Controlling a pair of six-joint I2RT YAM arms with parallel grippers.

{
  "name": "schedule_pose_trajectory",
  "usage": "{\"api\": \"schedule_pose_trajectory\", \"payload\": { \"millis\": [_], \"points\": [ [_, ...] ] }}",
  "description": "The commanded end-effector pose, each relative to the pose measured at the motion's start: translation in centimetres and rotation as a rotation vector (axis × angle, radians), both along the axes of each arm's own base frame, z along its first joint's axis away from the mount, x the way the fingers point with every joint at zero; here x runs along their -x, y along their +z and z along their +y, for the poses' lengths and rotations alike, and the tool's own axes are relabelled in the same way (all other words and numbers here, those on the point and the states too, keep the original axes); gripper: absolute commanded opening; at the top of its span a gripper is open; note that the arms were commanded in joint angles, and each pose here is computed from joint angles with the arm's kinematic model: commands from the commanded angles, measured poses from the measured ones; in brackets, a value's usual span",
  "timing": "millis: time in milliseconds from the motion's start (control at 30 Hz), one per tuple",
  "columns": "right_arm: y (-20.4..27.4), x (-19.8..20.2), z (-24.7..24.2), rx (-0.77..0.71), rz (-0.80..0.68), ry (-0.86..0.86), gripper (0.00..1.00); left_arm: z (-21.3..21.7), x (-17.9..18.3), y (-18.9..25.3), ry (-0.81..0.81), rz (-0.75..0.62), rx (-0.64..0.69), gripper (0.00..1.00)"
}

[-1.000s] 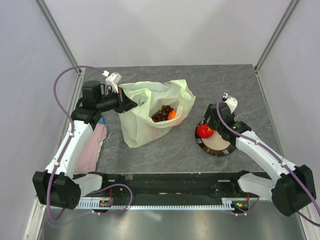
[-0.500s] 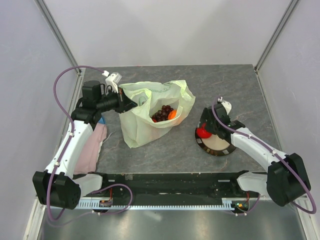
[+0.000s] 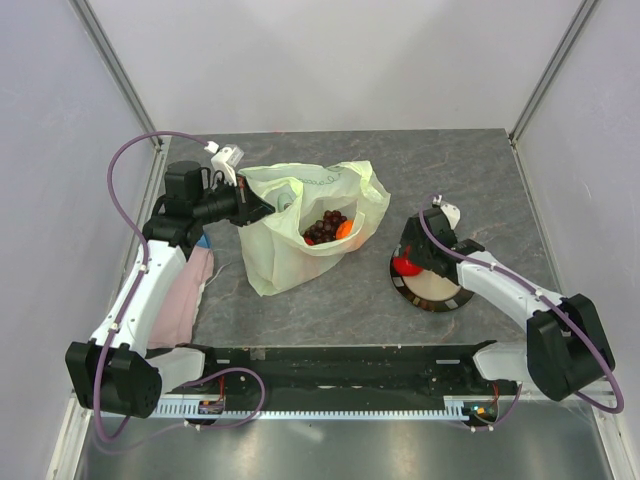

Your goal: Place the fruits into the plastic bag

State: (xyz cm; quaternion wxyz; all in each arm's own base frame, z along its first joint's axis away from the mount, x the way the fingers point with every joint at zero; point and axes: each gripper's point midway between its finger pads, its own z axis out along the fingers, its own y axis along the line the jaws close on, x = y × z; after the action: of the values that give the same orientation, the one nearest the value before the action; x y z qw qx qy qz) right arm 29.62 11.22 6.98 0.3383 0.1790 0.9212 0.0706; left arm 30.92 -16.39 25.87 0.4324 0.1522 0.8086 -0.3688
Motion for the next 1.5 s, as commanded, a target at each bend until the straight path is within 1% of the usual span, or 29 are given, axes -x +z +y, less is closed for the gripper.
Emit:
{"api": "schedule_pose_trajectory", "payload": {
  "millis": [0, 33, 67, 133, 167, 333, 433, 567, 667, 700, 733, 767, 867, 900, 933, 967, 1033, 1067, 1133, 1167, 1200, 1233, 1300, 1333, 1400, 1433, 1467],
  "points": [
    [-0.5, -0.1, 0.5, -0.026, 0.005, -0.002, 0.78, -0.3, -0.1, 0.7, -0.013, -0.013, 0.026, 0.02],
    [-0.4, -0.2, 0.5, -0.028, 0.002, 0.001, 0.76, -0.4, 0.0, 0.8, -0.014, -0.014, 0.028, 0.01],
    [-0.3, -0.2, 0.6, -0.027, -0.002, 0.002, 0.71, -0.4, 0.0, 0.8, -0.014, -0.014, 0.028, 0.01],
    [-0.2, -0.2, 0.4, -0.026, -0.006, 0.000, 0.67, -0.4, 0.0, 0.7, -0.014, -0.011, 0.027, 0.01],
    [0.0, -0.1, 0.5, -0.028, -0.011, 0.002, 0.63, -0.3, 0.0, 0.8, -0.015, -0.013, 0.027, 0.01],
    [1.5, -0.3, 0.5, -0.042, -0.049, 0.002, 0.57, -0.3, -0.1, 0.7, -0.013, -0.012, 0.026, 0.02],
    [4.0, -0.6, 1.0, -0.078, -0.119, 0.026, 0.53, -0.3, 0.0, 0.7, -0.014, -0.011, 0.027, 0.02],
    [8.8, -0.7, 2.6, -0.163, -0.303, 0.128, 0.52, -0.4, 0.0, 0.8, -0.015, -0.011, 0.029, 0.02],
    [11.7, -0.1, 4.1, -0.182, -0.422, 0.238, 0.52, -0.4, 0.0, 0.8, -0.016, -0.011, 0.030, 0.01],
    [12.9, 0.2, 5.3, -0.195, -0.484, 0.306, 0.52, -0.4, 0.0, 0.8, -0.016, -0.011, 0.030, 0.02],
    [14.1, 1.1, 7.0, -0.246, -0.520, 0.400, 0.53, -0.4, 0.0, 0.8, -0.016, -0.011, 0.030, 0.02],
    [16.8, 1.6, 8.5, -0.310, -0.621, 0.479, 0.53, -0.4, 0.0, 0.7, -0.016, -0.009, 0.030, 0.01],
    [20.1, 4.1, 13.0, -0.415, -0.701, 0.680, 0.53, -0.4, 0.0, 0.7, -0.017, -0.005, 0.031, 0.02],
    [20.6, 4.4, 13.9, -0.415, -0.706, 0.710, 0.52, -0.4, 0.0, 0.8, -0.017, -0.008, 0.031, 0.02],
    [20.2, 4.3, 14.9, -0.384, -0.694, 0.738, 0.50, -0.4, 0.0, 0.8, -0.017, -0.008, 0.031, 0.02],
    [21.7, 4.9, 16.3, -0.382, -0.720, 0.761, 0.50, -0.4, 0.0, 0.7, -0.017, -0.005, 0.031, 0.02],
    [22.0, 4.5, 17.6, -0.366, -0.733, 0.764, 0.50, -0.4, 0.0, 0.7, -0.016, -0.008, 0.029, 0.01],
    [23.4, 4.1, 18.1, -0.374, -0.773, 0.736, 0.50, -0.4, 0.0, 0.7, -0.015, -0.008, 0.029, 0.02],
    [23.6, 3.0, 18.6, -0.364, -0.773, 0.700, 0.50, -0.4, 0.0, 0.7, -0.015, -0.007, 0.030, 0.02],
    [24.7, 2.6, 18.9, -0.359, -0.797, 0.686, 0.50, -0.4, 0.0, 0.7, -0.015, -0.008, 0.029, 0.02],
    [24.8, 1.7, 18.6, -0.330, -0.804, 0.634, 0.49, -0.4, 0.0, 0.7, -0.016, -0.008, 0.029, 0.02],
    [24.0, 0.9, 19.0, -0.305, -0.786, 0.619, 0.49, -0.4, 0.0, 0.7, -0.016, -0.009, 0.030, 0.02],
    [24.2, -0.2, 19.3, -0.261, -0.785, 0.588, 0.49, -0.4, 0.0, 0.7, -0.016, -0.008, 0.029, 0.02],
    [22.8, -0.9, 19.8, -0.220, -0.752, 0.584, 0.49, -0.4, 0.0, 0.7, -0.016, -0.008, 0.029, 0.02],
    [22.2, -1.8, 19.9, -0.144, -0.726, 0.546, 0.49, -0.4, 0.0, 0.7, -0.018, -0.006, 0.030, 0.02],
    [20.8, -2.4, 20.3, -0.100, -0.697, 0.539, 0.49, -0.4, 0.0, 0.7, -0.018, -0.006, 0.030, 0.02],
    [20.9, -2.3, 20.8, -0.071, -0.692, 0.532, 0.49, -0.4, 0.0, 0.7, -0.018, -0.006, 0.030, 0.02]
  ]
}}
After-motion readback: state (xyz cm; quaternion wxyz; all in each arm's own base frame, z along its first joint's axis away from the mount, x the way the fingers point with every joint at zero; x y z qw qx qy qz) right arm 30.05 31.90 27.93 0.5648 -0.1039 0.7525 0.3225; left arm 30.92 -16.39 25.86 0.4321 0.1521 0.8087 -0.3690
